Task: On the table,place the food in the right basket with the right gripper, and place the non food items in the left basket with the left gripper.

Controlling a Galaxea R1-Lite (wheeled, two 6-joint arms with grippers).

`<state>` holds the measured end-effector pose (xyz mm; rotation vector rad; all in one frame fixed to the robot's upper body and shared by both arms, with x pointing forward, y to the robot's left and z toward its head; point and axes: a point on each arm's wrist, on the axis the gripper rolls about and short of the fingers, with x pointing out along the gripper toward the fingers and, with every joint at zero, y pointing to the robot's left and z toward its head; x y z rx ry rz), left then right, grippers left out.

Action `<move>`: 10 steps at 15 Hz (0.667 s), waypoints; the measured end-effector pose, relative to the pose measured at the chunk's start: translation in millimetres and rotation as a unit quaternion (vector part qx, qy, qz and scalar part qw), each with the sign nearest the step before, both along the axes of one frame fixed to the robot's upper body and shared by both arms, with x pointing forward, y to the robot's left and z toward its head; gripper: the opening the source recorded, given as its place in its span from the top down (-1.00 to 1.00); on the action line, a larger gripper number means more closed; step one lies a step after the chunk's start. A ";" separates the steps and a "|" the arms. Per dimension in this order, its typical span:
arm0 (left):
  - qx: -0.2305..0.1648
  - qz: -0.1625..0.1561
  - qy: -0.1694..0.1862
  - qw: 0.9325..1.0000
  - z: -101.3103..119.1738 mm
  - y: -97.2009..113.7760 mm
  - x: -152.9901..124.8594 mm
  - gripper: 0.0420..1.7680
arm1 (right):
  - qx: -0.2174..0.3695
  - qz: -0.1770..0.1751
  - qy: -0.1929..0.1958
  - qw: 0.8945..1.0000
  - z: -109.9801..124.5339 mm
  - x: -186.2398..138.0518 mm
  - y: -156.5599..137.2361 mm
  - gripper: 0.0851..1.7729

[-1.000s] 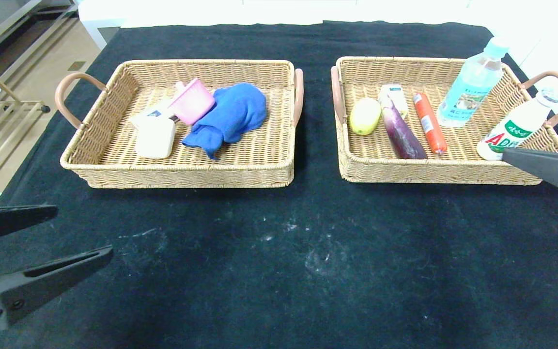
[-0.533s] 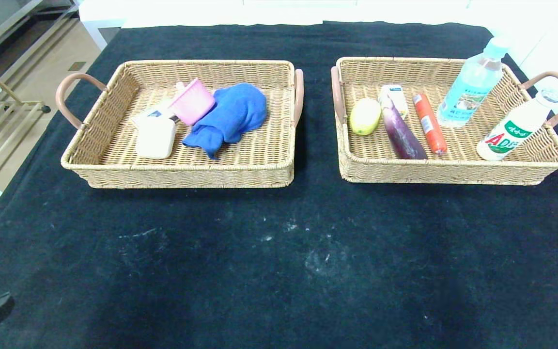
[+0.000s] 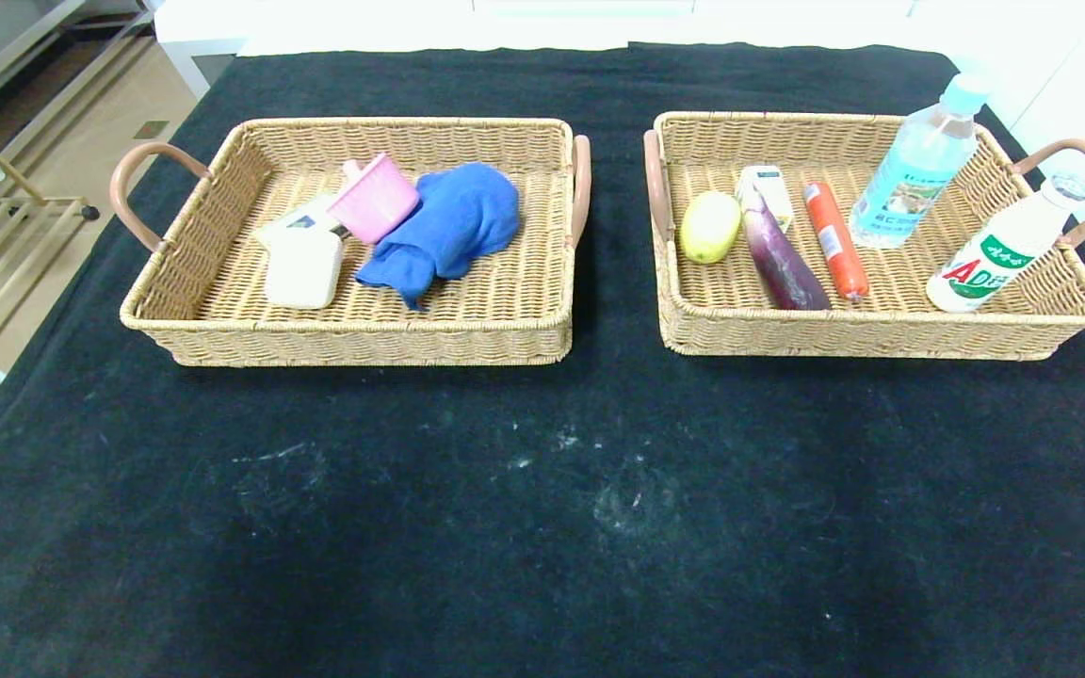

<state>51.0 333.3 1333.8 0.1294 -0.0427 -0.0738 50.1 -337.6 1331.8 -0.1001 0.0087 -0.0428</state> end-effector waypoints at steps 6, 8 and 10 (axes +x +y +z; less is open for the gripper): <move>0.000 0.013 -0.029 1.000 -26.1 -1.3 -26.9 -0.94 | 0.001 0.005 -0.026 1.000 -37.4 -33.2 1.3 -0.91; 0.001 0.011 -0.039 0.999 -38.1 -1.4 -32.0 -0.94 | 0.000 0.000 -0.033 0.999 -51.0 -36.2 0.9 -0.91; 0.004 0.012 -0.043 0.999 -54.2 -1.3 -32.9 -0.94 | -0.001 -0.010 -0.049 0.999 -61.5 -34.2 0.4 -0.91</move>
